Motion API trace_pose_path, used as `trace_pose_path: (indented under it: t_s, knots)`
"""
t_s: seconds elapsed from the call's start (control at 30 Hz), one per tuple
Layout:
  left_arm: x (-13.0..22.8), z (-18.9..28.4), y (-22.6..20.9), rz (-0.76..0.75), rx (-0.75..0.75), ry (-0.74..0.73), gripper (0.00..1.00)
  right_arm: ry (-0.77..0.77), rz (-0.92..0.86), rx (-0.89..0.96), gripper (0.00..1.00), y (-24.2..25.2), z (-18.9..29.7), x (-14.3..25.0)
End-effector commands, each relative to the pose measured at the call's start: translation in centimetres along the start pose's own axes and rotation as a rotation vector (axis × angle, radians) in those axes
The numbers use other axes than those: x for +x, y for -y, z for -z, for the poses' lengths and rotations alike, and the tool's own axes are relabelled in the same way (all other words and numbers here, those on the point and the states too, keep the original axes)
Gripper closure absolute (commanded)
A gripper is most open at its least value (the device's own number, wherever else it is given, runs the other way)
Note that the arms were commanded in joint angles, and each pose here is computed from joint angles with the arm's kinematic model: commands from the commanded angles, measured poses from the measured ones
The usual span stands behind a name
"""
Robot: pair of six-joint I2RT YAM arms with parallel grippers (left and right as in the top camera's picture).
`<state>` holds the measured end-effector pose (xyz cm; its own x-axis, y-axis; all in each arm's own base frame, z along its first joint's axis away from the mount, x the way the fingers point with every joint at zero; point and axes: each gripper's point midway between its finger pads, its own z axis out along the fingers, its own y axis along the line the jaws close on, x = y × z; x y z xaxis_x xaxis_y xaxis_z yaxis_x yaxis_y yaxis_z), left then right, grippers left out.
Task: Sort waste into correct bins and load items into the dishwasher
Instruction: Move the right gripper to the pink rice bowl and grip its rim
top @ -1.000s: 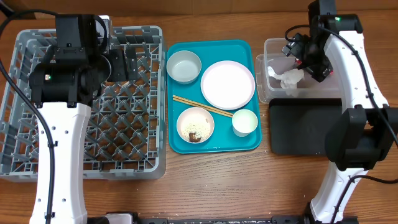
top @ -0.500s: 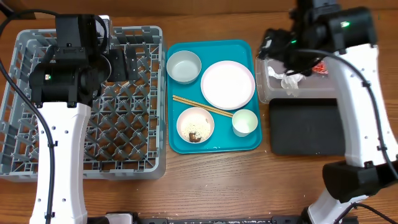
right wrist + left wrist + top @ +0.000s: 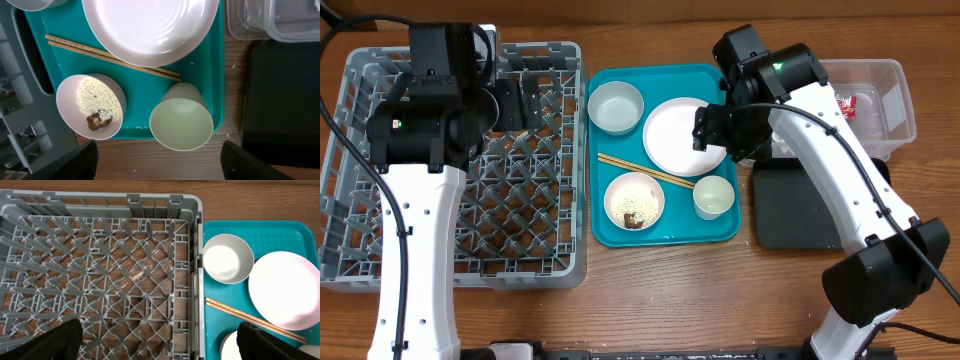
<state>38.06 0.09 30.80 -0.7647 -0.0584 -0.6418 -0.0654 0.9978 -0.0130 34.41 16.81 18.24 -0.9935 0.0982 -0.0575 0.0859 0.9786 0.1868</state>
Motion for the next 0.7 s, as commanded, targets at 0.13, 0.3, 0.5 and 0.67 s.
trace_pose_path:
  t_s: [0.13, 0.3, 0.5, 0.67]
  knots:
    - [-0.8, 0.5, -0.4, -0.006, -0.014, 0.027, 0.0, 0.008, -0.012, 0.034, 0.2, 0.4, 0.1, 0.2]
    - [-0.9, 0.5, -0.3, -0.006, -0.011, 0.031, 0.0, 0.019, 0.033, -0.018, 0.2, -2.3, -0.3, 0.7]
    - [-1.0, 0.5, -0.3, -0.006, -0.011, 0.034, 0.0, 0.031, 0.081, -0.053, 0.22, -6.3, -2.5, 2.0]
    - [-1.0, 0.5, -0.3, -0.006, -0.011, 0.034, 0.0, 0.05, 0.154, -0.088, 0.29, -9.7, -4.7, 3.0]
